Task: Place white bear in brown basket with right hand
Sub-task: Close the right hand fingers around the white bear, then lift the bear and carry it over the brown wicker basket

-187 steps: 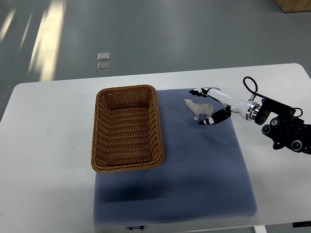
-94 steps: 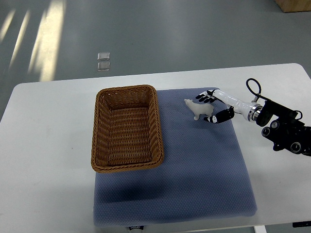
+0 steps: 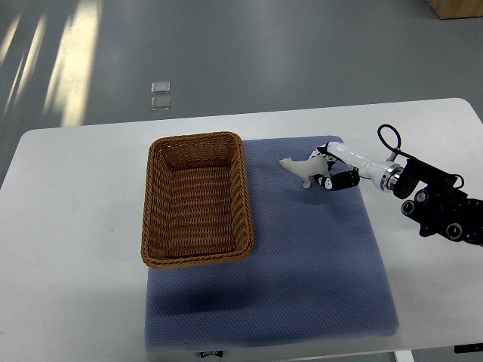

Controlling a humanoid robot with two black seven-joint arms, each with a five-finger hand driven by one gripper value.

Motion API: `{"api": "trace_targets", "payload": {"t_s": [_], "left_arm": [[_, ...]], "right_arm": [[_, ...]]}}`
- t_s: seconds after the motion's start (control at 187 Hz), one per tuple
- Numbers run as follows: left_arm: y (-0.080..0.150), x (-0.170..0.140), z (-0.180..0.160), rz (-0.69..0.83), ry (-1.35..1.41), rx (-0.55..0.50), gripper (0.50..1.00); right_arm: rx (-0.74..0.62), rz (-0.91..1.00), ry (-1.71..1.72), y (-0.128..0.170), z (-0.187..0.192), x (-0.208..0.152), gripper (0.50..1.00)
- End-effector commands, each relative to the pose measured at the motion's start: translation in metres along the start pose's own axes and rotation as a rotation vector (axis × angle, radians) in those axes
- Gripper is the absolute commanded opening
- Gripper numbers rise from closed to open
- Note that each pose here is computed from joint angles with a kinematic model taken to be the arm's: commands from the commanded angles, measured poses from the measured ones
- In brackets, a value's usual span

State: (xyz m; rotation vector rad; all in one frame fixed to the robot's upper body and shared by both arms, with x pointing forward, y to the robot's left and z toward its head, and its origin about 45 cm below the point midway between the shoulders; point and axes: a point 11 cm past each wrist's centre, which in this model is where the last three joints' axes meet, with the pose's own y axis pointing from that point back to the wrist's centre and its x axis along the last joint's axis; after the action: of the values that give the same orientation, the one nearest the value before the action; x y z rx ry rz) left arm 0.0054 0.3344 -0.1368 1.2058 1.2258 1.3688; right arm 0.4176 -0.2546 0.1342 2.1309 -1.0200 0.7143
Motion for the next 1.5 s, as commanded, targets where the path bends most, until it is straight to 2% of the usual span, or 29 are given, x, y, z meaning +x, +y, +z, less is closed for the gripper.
{"api": "trace_targets", "payload": {"t_s": [0.0, 0.947, 1.492], "left_arm": [[0.0, 0.0, 0.0, 0.0, 0.001, 0.0, 1.0], [0.0, 0.0, 0.0, 0.001, 0.002, 0.0, 1.0], [0.0, 0.0, 0.0, 0.001, 0.002, 0.0, 1.0]], "right_arm": [[0.004, 0.014, 0.001, -0.001, -0.002, -0.002, 0.5], [0.055, 0.127, -0.125, -0.01, -0.024, 0.022, 0.5], [0.158, 0.176, -0.18, -0.029, -0.074, 0.059, 0.5]]}}
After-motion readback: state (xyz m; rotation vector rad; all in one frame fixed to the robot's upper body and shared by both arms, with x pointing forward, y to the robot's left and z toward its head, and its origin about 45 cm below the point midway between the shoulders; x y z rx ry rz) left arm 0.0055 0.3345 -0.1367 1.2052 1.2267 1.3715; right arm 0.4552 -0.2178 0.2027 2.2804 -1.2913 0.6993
